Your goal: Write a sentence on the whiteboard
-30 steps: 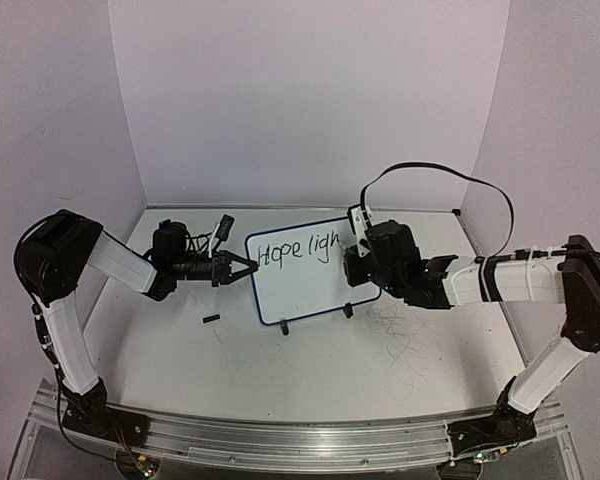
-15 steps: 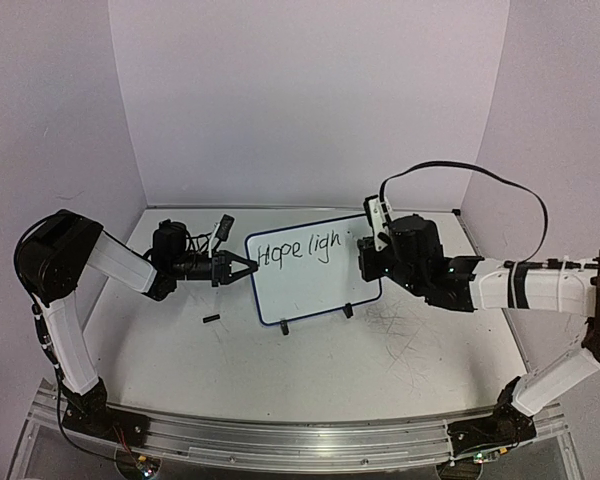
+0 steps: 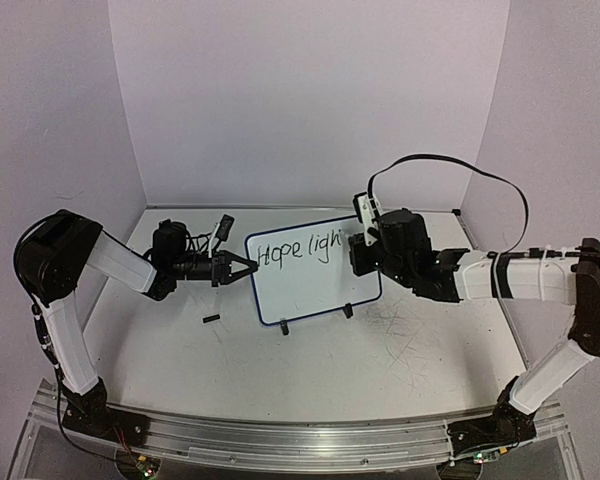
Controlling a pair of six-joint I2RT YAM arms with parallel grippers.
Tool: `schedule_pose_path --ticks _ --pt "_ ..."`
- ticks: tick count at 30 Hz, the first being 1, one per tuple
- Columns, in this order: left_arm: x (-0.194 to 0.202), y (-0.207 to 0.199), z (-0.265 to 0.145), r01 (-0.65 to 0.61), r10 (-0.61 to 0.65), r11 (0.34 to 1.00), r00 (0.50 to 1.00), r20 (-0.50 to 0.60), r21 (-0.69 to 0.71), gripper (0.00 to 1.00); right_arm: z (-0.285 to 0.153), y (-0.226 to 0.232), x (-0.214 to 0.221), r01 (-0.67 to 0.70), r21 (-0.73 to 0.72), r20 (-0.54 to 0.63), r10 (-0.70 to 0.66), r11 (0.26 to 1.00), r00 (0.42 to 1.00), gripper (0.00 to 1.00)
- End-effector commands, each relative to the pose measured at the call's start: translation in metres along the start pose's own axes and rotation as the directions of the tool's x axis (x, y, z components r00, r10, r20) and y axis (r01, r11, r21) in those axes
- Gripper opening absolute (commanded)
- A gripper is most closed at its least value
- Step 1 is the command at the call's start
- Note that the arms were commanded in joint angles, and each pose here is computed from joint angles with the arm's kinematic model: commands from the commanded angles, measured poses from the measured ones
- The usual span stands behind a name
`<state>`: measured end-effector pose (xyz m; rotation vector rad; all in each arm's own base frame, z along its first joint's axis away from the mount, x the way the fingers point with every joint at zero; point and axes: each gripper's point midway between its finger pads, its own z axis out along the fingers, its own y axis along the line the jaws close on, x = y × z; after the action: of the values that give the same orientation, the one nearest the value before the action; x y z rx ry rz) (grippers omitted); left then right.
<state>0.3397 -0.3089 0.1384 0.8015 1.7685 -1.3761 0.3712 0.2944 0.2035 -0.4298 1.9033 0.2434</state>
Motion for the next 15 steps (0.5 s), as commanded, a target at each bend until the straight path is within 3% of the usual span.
schedule_pose_path --ticks 1,15 --pt "0.014 0.004 0.005 -0.021 0.020 0.999 0.999 -0.046 -0.034 0.00 0.001 -0.007 -0.029 -0.024 0.050 0.072 0.020 0.998 0.997 0.00" --pt "0.013 0.004 0.005 -0.021 0.020 0.999 0.999 -0.045 -0.035 0.00 0.011 -0.012 -0.023 -0.029 0.089 0.058 0.023 0.996 0.998 0.00"
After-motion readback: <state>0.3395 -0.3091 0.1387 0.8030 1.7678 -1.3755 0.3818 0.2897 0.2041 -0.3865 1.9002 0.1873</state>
